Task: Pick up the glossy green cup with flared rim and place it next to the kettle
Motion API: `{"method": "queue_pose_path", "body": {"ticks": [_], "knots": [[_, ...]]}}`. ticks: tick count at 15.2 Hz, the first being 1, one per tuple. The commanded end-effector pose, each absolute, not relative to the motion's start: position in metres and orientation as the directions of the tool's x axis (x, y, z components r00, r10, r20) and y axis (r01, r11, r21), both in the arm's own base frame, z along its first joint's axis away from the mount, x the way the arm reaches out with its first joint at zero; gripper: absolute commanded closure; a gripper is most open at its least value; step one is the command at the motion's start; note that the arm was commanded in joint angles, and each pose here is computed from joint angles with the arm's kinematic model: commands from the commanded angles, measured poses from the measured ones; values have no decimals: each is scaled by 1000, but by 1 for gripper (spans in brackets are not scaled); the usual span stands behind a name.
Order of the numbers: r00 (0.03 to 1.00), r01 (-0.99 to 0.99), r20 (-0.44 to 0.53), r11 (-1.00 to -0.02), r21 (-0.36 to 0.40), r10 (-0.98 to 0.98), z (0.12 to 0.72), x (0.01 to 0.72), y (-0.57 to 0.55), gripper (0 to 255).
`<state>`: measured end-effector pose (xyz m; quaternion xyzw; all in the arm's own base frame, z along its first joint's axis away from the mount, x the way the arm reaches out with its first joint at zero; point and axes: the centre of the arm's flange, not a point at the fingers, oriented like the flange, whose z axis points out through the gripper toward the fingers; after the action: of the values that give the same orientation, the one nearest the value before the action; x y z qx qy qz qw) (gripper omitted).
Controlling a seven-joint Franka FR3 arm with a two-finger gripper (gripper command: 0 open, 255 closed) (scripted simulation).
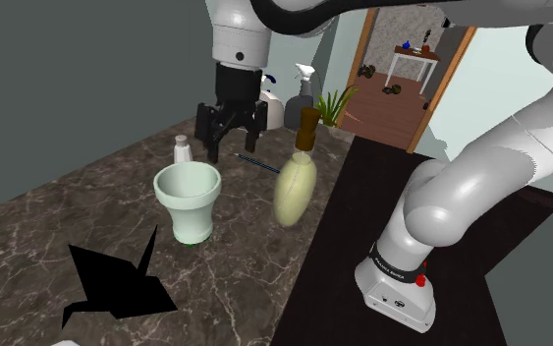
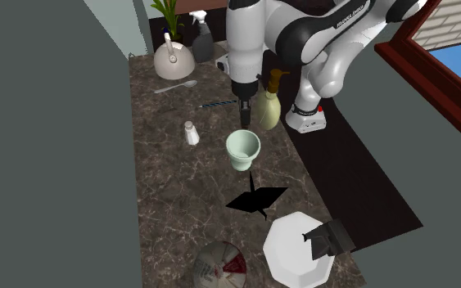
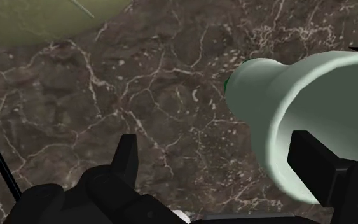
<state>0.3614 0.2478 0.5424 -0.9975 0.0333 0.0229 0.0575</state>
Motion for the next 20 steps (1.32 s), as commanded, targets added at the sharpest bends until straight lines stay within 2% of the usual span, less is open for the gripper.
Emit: {"method": "queue_pose_path", "body": {"ticks": [1, 10, 18, 19, 20], "knots": [[996, -85, -45, -989, -125, -80, 541, 372, 274, 0], [995, -93, -43, -987, -130, -88, 502, 376, 292, 0], [995, -93, -43, -987, -130, -88, 502, 376, 292, 0], [995, -93, -43, -987, -130, -88, 502, 376, 292, 255], [995, -93, -43, -987, -130, -88, 502, 376, 292, 255]]}}
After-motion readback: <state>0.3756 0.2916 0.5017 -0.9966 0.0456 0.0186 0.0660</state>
